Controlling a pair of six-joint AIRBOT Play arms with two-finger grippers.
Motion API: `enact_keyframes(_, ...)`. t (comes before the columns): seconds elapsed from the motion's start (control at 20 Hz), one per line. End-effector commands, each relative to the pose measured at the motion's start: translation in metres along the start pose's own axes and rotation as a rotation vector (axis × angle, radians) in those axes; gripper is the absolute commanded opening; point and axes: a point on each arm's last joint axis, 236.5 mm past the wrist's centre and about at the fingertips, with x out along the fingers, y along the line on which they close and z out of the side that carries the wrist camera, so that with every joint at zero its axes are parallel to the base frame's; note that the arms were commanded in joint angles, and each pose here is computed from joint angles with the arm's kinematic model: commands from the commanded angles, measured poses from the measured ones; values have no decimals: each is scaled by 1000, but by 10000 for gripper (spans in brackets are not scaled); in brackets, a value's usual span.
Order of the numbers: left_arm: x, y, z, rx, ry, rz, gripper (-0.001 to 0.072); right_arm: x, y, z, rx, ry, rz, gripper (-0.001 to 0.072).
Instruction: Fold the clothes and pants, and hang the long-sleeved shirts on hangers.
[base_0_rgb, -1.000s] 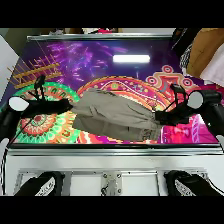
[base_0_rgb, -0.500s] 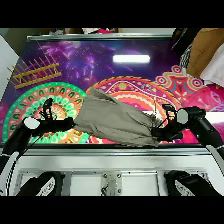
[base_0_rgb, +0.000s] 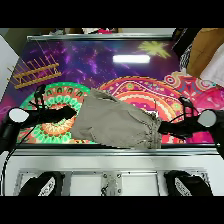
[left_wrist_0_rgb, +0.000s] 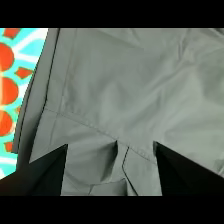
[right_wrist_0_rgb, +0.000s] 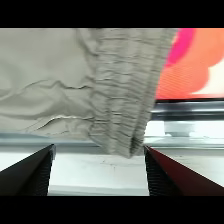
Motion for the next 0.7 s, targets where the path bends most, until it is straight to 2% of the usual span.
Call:
enact_keyframes(0.0,-27,-27,17,31,-78,-49,546,-2,-42,4,141,-45,67,657)
enact_keyframes(0.05,-30,-30,17,31,-83,-51,420,8,-47,6,215,-51,137,720)
enact_keyframes(0.15,-29,-38,13,57,-76,-63,10,31,-52,12,302,-71,285,720)
enact_keyframes(0.35,-11,-65,-8,126,2,-107,11,70,-72,13,357,-50,321,720)
enact_keyframes(0.5,9,-78,-22,120,60,-124,11,82,-58,19,335,-31,417,720)
enact_keyframes(0.65,24,-83,-30,108,98,-126,12,99,-44,12,288,37,441,719)
